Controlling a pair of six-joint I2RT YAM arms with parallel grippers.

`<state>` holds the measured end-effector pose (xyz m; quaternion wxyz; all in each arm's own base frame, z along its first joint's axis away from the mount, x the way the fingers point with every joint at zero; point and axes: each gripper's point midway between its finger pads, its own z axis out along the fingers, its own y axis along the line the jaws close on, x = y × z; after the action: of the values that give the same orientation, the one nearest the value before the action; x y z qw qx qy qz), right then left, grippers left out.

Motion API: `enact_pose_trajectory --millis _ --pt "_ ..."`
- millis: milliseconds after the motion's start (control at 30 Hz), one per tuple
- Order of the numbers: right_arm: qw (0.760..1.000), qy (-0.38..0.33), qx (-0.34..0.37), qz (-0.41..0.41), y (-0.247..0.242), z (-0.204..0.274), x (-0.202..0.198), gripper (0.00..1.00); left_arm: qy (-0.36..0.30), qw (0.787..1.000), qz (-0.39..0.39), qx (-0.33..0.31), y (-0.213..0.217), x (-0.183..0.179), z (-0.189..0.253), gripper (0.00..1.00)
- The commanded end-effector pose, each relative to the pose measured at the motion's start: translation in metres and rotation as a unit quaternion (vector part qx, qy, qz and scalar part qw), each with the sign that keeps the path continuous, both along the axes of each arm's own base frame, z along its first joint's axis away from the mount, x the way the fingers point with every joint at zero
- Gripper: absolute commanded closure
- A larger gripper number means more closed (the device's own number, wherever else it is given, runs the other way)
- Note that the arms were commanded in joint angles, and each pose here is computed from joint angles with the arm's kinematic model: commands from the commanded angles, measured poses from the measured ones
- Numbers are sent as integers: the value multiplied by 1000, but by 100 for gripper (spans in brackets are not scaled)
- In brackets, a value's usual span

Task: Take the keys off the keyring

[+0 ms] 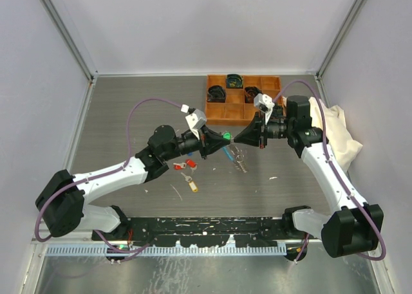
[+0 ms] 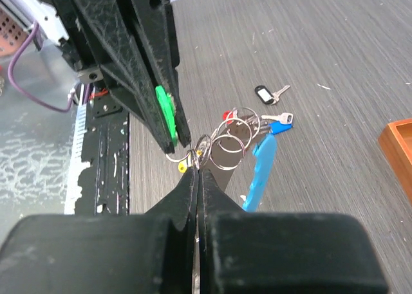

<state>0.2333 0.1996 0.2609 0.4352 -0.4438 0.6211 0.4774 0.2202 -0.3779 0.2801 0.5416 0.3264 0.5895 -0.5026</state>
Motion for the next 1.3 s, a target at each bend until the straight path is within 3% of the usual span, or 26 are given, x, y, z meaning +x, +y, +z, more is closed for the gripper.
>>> enact_pose_trajectory --millis 0,433,733,967,1067,1167,1267 --pt "999 -11 21 -46 -1 20 18 99 -15 999 15 -24 7 3 25 100" --pt "982 107 79 -132 1 17 37 99 -6 997 57 -47 19 23 51 100" --pt "984 105 90 -116 3 16 31 98 6 997 53 -52 15 34 52 100" --pt "996 40 45 -72 -2 12 20 79 9 999 11 -40 9 24 54 100" --pt "998 -17 13 -54 -8 13 17 65 12 999 -9 -30 8 18 53 100" --pt "998 -65 -12 -20 -10 15 9 45 15 999 -30 -20 6 11 54 100" --pt "992 -120 -11 30 -8 22 -5 34 16 999 -50 -10 4 5 54 100"
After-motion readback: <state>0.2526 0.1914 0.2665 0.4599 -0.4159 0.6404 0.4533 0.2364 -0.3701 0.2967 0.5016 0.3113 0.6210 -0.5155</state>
